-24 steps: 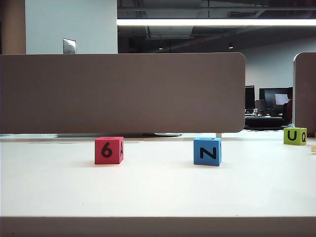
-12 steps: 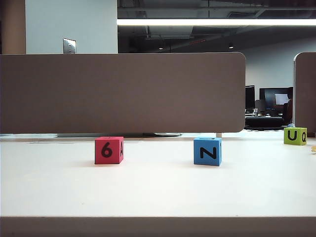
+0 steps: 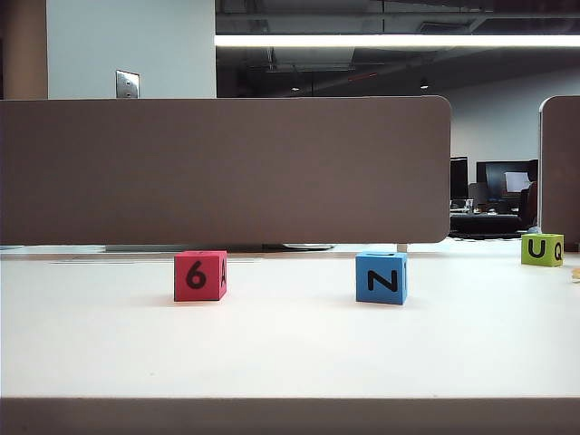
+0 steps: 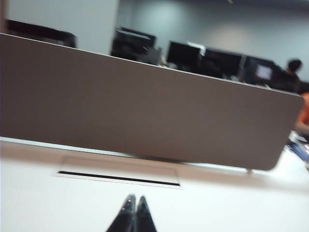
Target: Stack the letter block on the right onto the letter block on the left.
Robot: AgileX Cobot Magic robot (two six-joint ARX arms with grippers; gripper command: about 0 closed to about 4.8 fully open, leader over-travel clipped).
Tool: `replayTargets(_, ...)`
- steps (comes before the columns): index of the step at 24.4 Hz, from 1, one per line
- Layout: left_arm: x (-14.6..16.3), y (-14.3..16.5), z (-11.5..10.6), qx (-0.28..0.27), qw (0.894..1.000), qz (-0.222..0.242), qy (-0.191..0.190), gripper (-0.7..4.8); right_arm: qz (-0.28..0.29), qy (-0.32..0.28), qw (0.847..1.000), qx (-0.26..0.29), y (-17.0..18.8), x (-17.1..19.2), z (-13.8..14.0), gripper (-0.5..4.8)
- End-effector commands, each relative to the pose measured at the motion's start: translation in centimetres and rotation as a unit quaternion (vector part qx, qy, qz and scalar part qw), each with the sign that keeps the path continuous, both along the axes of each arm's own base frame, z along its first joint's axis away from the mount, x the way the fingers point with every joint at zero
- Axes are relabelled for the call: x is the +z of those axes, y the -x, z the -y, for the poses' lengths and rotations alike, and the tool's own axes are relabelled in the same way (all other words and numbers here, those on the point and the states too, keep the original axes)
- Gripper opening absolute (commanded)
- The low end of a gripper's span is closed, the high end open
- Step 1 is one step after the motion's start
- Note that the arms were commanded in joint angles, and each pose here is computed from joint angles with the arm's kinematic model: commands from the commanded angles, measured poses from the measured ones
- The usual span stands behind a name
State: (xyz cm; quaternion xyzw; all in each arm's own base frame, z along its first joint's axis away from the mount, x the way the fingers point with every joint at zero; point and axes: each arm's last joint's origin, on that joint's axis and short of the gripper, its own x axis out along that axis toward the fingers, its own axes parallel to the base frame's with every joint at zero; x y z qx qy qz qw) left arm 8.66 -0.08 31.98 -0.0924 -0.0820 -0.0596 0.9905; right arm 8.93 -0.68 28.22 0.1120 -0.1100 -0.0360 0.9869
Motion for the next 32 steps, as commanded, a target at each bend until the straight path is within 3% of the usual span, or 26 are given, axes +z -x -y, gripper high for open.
replayTargets(1,2.1,-1.7,0.1,-0.019,0.999,-0.012,-0.038,-0.05,-0.009,0.053,0.998,0.028,-1.1,2.9,-0.2,-0.05)
replayTargets(6,3.7,-5.8,0.2,-0.022,0.997,-0.055,-0.042,-0.05,-0.047,0.06,0.992,0.097,-5.2,6.8,-0.6,-0.05)
replayTargets(8,3.6,-8.8,0.5,-0.059,0.993,-0.101,-0.013,-0.05,-0.088,0.057,0.986,0.132,-7.9,6.9,-0.9,-0.05)
replayTargets(11,3.1,-12.6,1.6,-0.102,0.978,-0.18,-0.018,-0.05,-0.179,0.047,0.97,0.158,-11.9,6.0,-1.6,-0.01)
replayTargets(12,2.8,-13.6,1.9,-0.109,0.974,-0.197,-0.025,-0.05,-0.197,0.045,0.965,0.169,-12.9,5.7,-1.9,0.37)
replayTargets(13,2.3,-15.0,2.6,-0.122,0.966,-0.223,-0.037,-0.01,-0.214,0.042,0.957,0.193,-14.3,5.4,-2.3,1.42)
replayTargets(14,2.0,-15.7,3.0,-0.127,0.963,-0.233,-0.042,0.21,-0.224,0.039,0.952,0.206,-15.2,5.2,-2.7,2.06)
replayTargets(15,1.3,-17.0,3.8,-0.126,0.957,-0.255,-0.052,1.23,-0.241,0.028,0.945,0.22,-16.6,4.8,-3.6,2.74)
replayTargets(16,0.9,-17.7,4.2,-0.122,0.953,-0.271,-0.06,1.81,-0.249,0.028,0.94,0.229,-17.4,4.6,-4.2,3.13)
replayTargets(18,0.1,-18.8,4.8,-0.132,0.944,-0.294,-0.073,2.15,-0.272,0.019,0.928,0.253,-19.3,4.0,-6.1,4.41)
replayTargets(19,-0.4,-19.3,5.1,-0.131,0.941,-0.303,-0.077,2.15,-0.285,0.013,0.921,0.265,-20.3,3.6,-7.2,4.79)
replayTargets(22,-0.6,-19.3,4.9,-0.126,0.937,-0.306,-0.109,2.15,-0.299,0.06,0.902,0.305,-21.9,2.7,-9.9,4.79)
replayTargets(23,-0.5,-19.2,4.8,-0.127,0.934,-0.311,-0.123,2.15,-0.304,0.1,0.892,0.319,-22.6,2.1,-10.8,4.79)
replayTargets(26,-0.6,-19.0,4.8,-0.13,0.928,-0.326,-0.126,2.16,-0.355,0.168,0.866,0.309,-23.6,0.3,-12.2,4.79)
replayTargets(29,-0.8,-18.8,5.1,-0.193,0.914,-0.327,-0.14,2.34,-0.405,0.259,0.819,0.314,-24.4,-1.7,-13.3,4.79)
replayTargets(32,-1.0,-18.6,5.1,-0.198,0.908,-0.338,-0.147,2.47,-0.426,0.285,0.794,0.326,-24.7,-3.0,-13.8,4.79)
